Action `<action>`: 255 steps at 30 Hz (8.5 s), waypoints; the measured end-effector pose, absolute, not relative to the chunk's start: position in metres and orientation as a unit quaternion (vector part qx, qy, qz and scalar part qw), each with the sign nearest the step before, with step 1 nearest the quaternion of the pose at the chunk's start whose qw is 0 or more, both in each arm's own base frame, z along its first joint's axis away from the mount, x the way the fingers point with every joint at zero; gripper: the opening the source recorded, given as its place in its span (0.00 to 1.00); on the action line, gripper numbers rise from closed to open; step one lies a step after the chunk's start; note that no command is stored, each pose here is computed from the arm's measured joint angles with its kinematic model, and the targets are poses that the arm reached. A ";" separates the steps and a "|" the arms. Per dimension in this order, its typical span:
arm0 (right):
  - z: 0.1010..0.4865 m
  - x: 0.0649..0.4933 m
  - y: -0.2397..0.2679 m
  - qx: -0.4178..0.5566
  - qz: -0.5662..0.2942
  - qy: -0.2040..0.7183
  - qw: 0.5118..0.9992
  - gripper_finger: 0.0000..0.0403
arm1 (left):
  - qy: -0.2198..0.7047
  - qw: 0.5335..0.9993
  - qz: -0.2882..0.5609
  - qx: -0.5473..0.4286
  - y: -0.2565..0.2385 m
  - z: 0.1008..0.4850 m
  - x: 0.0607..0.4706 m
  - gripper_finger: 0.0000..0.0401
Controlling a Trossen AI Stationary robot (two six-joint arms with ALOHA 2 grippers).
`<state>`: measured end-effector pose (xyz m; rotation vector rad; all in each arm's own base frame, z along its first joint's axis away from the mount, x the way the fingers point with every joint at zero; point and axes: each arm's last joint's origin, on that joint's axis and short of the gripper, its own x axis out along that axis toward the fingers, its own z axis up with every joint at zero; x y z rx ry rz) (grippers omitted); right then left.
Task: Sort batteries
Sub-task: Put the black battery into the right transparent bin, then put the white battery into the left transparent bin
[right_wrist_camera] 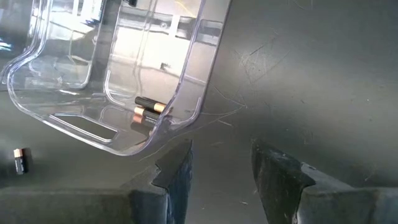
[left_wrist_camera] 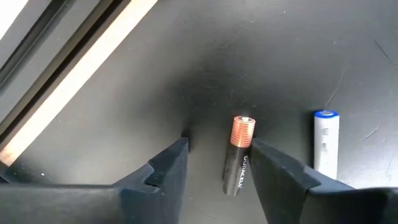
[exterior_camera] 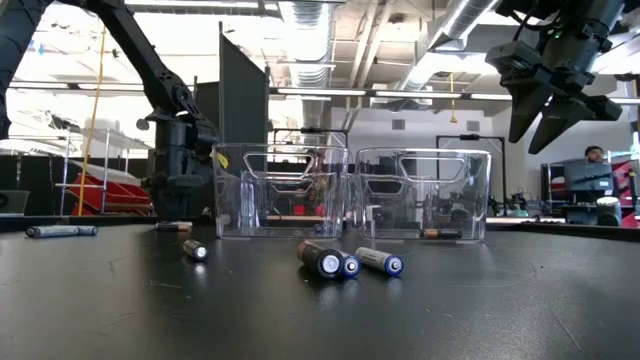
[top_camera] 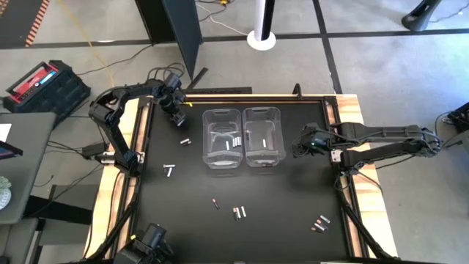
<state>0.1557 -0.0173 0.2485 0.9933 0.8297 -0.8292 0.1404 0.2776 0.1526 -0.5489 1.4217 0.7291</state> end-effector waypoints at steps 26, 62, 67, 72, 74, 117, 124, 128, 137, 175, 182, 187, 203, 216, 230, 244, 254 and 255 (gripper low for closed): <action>0.249 0.156 -0.017 0.450 -0.375 0.375 0.719 0.45 | 0.626 0.658 0.336 -0.250 0.279 0.153 0.141 0.09; 0.249 0.156 -0.017 0.412 -0.355 0.394 0.741 0.45 | 0.416 0.823 0.319 -0.217 0.157 0.310 0.210 0.09; 0.249 0.156 -0.017 0.409 -0.354 0.395 0.742 0.45 | 0.397 0.851 0.282 -0.195 0.155 0.328 0.256 0.09; 0.249 0.156 -0.017 0.409 -0.354 0.395 0.742 0.45 | 0.398 0.870 0.244 -0.161 0.155 0.336 0.312 0.09; 0.249 0.156 -0.017 0.409 -0.354 0.395 0.742 0.45 | 0.398 0.876 0.230 -0.148 0.156 0.336 0.335 0.09; 0.248 0.156 -0.012 0.383 -0.332 0.412 0.757 0.45 | 0.442 0.879 0.136 -0.119 0.120 0.238 0.504 0.19; 0.248 0.156 -0.012 0.383 -0.332 0.412 0.757 0.45 | 0.436 0.882 0.136 -0.118 0.120 0.245 0.503 0.19; 0.248 0.156 -0.012 0.383 -0.332 0.412 0.757 0.45 | 0.428 0.886 0.136 -0.118 0.121 0.249 0.503 0.19; 0.248 0.156 -0.012 0.384 -0.332 0.412 0.757 0.45 | 0.439 0.880 0.137 -0.120 0.119 0.259 0.496 0.19; 0.248 0.156 -0.013 0.424 -0.362 0.387 0.734 0.45 | 0.376 0.868 0.306 -0.107 0.142 0.311 0.219 0.19; 0.248 0.156 -0.013 0.442 -0.371 0.378 0.724 0.45 | 0.404 0.835 0.357 -0.108 0.144 0.284 0.189 0.19; 0.248 0.156 -0.013 0.456 -0.379 0.371 0.715 0.45 | 0.421 0.811 0.382 -0.138 0.153 0.262 0.175 0.20; 0.237 0.167 -0.013 0.446 -0.399 0.396 0.696 0.45 | 0.461 0.787 0.365 -0.188 0.187 0.205 0.168 0.40; 0.228 0.175 -0.013 0.443 -0.416 0.412 0.679 0.45 | 0.520 0.752 0.341 -0.217 0.204 0.152 0.184 0.40; 0.228 0.175 -0.013 0.443 -0.416 0.413 0.678 0.45 | 0.537 0.758 0.312 -0.197 0.204 0.149 0.185 0.39; 0.228 0.175 -0.013 0.445 -0.415 0.413 0.677 0.45 | 0.548 0.758 0.299 -0.190 0.201 0.148 0.186 0.14; 0.228 0.175 -0.013 0.446 -0.412 0.415 0.677 0.45 | 0.554 0.755 0.296 -0.191 0.200 0.148 0.185 0.09; 0.228 0.175 -0.013 0.447 -0.408 0.419 0.677 0.45 | 0.554 0.755 0.296 -0.191 0.200 0.148 0.185 0.10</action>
